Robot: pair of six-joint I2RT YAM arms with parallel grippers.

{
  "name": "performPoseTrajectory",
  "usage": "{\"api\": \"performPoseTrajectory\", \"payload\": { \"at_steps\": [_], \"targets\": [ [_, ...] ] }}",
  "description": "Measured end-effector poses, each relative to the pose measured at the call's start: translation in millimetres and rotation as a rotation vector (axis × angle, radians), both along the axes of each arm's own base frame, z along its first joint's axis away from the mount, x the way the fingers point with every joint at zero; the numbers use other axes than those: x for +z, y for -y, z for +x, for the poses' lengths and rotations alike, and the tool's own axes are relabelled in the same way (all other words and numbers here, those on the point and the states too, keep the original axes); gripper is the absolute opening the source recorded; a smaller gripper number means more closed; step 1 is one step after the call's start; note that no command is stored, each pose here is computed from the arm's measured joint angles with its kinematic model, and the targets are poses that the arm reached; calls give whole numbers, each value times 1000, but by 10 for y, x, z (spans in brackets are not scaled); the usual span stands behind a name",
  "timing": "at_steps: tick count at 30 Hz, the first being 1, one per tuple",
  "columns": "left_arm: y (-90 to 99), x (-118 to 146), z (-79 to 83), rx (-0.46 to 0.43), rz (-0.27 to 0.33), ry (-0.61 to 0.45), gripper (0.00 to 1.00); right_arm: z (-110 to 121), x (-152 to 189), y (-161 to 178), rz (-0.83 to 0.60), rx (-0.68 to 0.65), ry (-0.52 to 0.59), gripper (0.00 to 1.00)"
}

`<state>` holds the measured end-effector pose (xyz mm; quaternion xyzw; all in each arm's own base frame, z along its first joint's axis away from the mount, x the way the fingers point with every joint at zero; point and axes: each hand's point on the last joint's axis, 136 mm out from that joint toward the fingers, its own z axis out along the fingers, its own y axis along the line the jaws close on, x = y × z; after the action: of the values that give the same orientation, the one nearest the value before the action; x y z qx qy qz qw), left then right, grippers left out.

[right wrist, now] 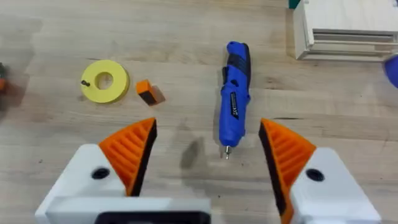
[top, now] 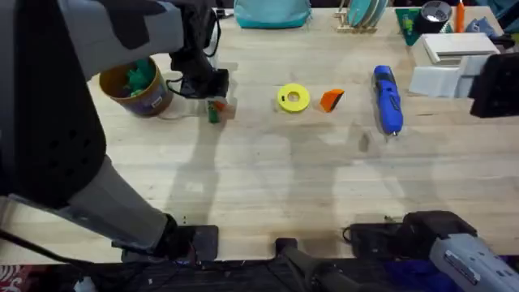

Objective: Pick up the gripper from the table and insert it into the empty holder that is missing its gripper. Then pick up a screw, insert it into the mounting hole, and use the screwdriver to tighten it. Finally, clean up the table by picking up the vegetable and placing it into the bucket.

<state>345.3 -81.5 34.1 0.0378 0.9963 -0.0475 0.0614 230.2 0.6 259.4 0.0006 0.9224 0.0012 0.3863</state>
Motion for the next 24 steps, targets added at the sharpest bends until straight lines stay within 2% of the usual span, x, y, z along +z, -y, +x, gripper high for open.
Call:
{"api": "performPoseTrajectory", "payload": {
  "at_steps": [5,8,12,17,24],
  "targets": [
    [44,142,114,13,-22,40,7,0,0,0,0,0,0,997],
    [67,410,203,14,-40,105,7,-1,-1,1,0,0,0,997],
    [71,909,207,14,-62,204,7,-1,-1,0,0,0,0,998],
    [35,1441,7,13,-83,298,7,-1,-1,0,0,0,0,998],
    [-36,1888,-348,12,-99,376,7,-1,-1,0,0,0,0,997]
  ]
}}
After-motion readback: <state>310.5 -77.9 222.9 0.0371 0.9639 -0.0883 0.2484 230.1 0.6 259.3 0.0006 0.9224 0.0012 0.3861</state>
